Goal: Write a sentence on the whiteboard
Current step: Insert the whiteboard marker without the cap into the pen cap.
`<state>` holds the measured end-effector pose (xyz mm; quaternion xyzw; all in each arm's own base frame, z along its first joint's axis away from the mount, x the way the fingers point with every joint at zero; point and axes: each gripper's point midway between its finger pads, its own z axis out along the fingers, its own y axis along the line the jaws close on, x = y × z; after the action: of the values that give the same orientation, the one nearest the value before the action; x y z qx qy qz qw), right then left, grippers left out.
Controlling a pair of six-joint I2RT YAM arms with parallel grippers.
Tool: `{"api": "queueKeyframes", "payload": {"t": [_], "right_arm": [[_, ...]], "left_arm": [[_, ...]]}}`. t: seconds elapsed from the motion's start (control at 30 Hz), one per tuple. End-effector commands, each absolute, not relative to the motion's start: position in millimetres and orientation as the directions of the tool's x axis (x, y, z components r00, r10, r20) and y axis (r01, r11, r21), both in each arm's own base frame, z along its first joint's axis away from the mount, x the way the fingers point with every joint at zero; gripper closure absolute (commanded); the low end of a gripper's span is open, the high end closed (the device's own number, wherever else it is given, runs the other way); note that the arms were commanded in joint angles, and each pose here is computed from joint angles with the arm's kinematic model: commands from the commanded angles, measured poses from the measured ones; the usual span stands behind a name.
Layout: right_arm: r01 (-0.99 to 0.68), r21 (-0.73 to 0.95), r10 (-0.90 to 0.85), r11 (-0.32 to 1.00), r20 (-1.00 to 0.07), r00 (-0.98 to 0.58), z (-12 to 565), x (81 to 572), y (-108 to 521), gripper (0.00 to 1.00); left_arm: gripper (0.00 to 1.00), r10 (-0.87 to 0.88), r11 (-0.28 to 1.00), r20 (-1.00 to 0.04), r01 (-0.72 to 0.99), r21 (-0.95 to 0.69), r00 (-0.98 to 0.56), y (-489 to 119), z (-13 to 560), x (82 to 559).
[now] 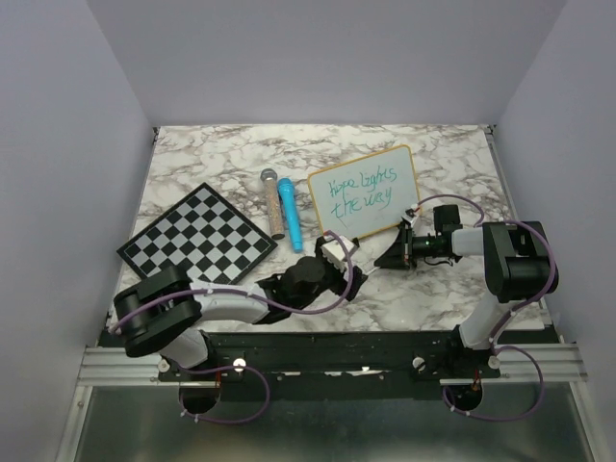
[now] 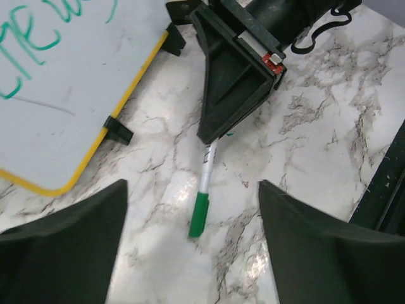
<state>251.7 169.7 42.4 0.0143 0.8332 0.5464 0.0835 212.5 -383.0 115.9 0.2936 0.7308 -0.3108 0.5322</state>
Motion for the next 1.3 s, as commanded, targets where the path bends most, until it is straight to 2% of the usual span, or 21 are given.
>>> {"api": "queueKeyframes", "payload": {"t": [0.0, 0.2, 0.33, 0.63, 0.77, 0.93, 1.07, 1.13, 1.23, 1.27], "right_arm": [[-0.087, 0.910, 0.098, 0.406, -0.138, -0.986, 45.4, 251.4, 171.3, 0.99], [-0.084, 0.910, 0.099, 0.406, -0.135, -0.986, 44.4, 252.1, 171.4, 0.99], [-0.085, 0.909, 0.099, 0.409, -0.137, -0.986, 43.6, 252.1, 171.2, 0.99], [-0.091, 0.912, 0.095, 0.399, -0.140, -0.986, 46.1, 251.6, 171.8, 1.00], [-0.101, 0.915, 0.092, 0.391, -0.148, -0.985, 47.3, 251.8, 172.3, 0.99], [-0.097, 0.917, 0.091, 0.386, -0.143, -0.986, 47.3, 250.9, 172.7, 0.99], [-0.100, 0.917, 0.090, 0.386, -0.146, -0.985, 47.7, 250.9, 173.1, 1.00], [-0.100, 0.916, 0.090, 0.389, -0.146, -0.985, 46.8, 251.0, 172.9, 0.99], [-0.099, 0.917, 0.089, 0.387, -0.144, -0.985, 46.7, 250.8, 173.0, 0.99], [-0.100, 0.916, 0.090, 0.389, -0.146, -0.985, 46.5, 251.1, 172.9, 0.99]], "left_arm": [[0.05, 0.059, 0.662, -0.940, 0.718, -0.216, -0.336, -341.7, 110.1, 204.6], [0.11, 0.223, 0.520, -0.863, 0.804, -0.288, -0.453, -328.6, 61.5, 172.5], [0.17, 0.326, 0.457, -0.827, 0.842, -0.286, -0.458, -339.1, 37.7, 166.6], [0.23, 0.368, 0.392, -0.797, 0.857, -0.333, -0.479, -361.7, 23.8, 183.2], [0.34, 0.393, 0.372, -0.771, 0.854, -0.364, -0.501, -364.2, 17.0, 189.2], [0.43, 0.435, 0.334, -0.736, 0.852, -0.404, -0.519, -369.0, 5.1, 181.8], [0.55, 0.452, 0.318, -0.719, 0.848, -0.423, -0.528, -370.1, -0.2, 176.3], [0.57, 0.453, 0.320, -0.718, 0.847, -0.424, -0.530, -369.0, -0.5, 176.3], [0.70, 0.463, 0.317, -0.708, 0.845, -0.430, -0.534, -368.7, -2.9, 174.7], [0.77, 0.463, 0.318, -0.707, 0.844, -0.431, -0.535, -369.8, -2.6, 175.5]]}}
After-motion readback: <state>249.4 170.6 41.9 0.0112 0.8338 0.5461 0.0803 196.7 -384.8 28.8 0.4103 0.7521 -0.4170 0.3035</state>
